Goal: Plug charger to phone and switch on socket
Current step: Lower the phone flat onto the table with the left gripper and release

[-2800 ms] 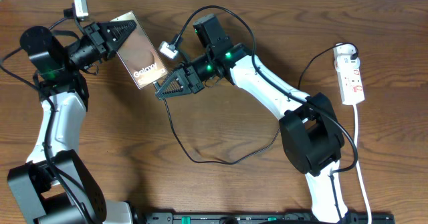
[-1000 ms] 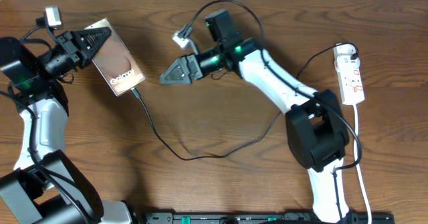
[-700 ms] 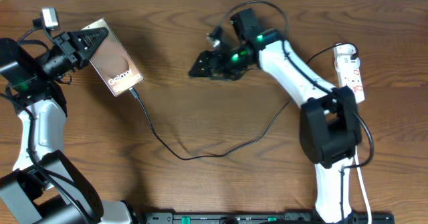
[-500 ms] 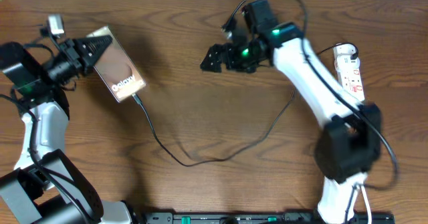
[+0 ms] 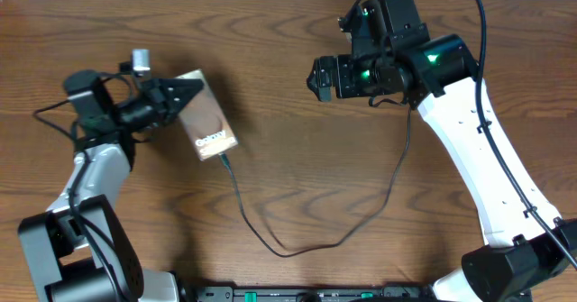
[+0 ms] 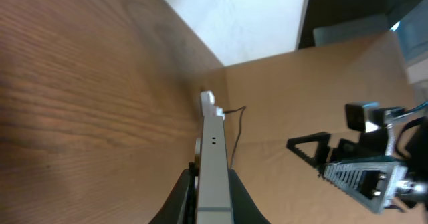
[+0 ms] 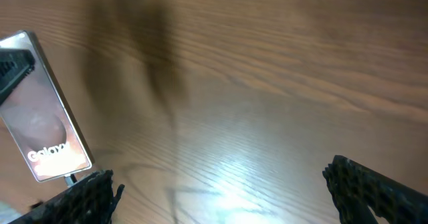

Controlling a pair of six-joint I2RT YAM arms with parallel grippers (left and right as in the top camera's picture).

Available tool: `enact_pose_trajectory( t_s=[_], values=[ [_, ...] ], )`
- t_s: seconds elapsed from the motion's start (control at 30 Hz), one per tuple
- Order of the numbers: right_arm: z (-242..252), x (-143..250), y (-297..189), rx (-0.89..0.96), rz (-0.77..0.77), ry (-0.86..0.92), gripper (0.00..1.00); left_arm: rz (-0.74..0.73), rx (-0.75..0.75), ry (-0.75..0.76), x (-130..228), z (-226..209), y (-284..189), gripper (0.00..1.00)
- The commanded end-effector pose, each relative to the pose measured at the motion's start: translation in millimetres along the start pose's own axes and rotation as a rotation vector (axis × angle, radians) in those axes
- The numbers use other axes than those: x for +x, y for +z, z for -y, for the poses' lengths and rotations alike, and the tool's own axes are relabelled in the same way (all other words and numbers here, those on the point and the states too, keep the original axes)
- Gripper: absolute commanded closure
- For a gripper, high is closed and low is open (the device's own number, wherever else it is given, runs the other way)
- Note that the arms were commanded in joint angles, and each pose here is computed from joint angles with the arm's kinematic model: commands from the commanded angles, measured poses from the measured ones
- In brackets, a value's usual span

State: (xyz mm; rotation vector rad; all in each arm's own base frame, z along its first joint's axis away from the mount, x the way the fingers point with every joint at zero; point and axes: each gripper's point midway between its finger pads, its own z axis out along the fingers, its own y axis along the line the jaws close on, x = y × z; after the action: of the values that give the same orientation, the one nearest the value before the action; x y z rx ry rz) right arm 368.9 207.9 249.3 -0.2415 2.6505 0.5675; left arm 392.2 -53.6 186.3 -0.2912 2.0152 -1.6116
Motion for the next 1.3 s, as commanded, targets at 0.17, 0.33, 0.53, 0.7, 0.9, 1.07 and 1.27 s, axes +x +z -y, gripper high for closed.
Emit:
enact_pose_trajectory(
  t_s=[0.17, 0.33, 0.53, 0.7, 0.9, 1.07, 1.27],
  values=[
    [12, 2, -9, 0.071, 0.007, 0.024, 0.01, -0.050, -0.169, -0.079, 32, -51, 43, 0.92],
    [12, 3, -9, 0.074, 0.007, 0.025, 0.01, -0.044, -0.355, -0.152, 49, -91, 49, 0.93],
    [13, 3, -9, 0.075, 0.004, 0.026, 0.01, -0.028, -0.544, -0.212, 62, -124, 35, 0.92],
    [13, 3, -9, 0.075, 0.005, 0.026, 0.01, -0.037, -0.647, -0.222, 71, -140, 23, 0.92],
    [12, 3, -9, 0.074, 0.004, 0.025, 0.01, -0.030, -0.715, -0.244, 75, -150, 15, 0.93],
    [12, 3, -9, 0.074, 0.005, 0.025, 0.01, -0.033, -0.769, -0.268, 81, -157, 8, 0.92],
    [12, 3, -9, 0.074, 0.005, 0.032, 0.01, -0.040, -0.790, -0.283, 85, -160, 5, 0.92]
  ],
)
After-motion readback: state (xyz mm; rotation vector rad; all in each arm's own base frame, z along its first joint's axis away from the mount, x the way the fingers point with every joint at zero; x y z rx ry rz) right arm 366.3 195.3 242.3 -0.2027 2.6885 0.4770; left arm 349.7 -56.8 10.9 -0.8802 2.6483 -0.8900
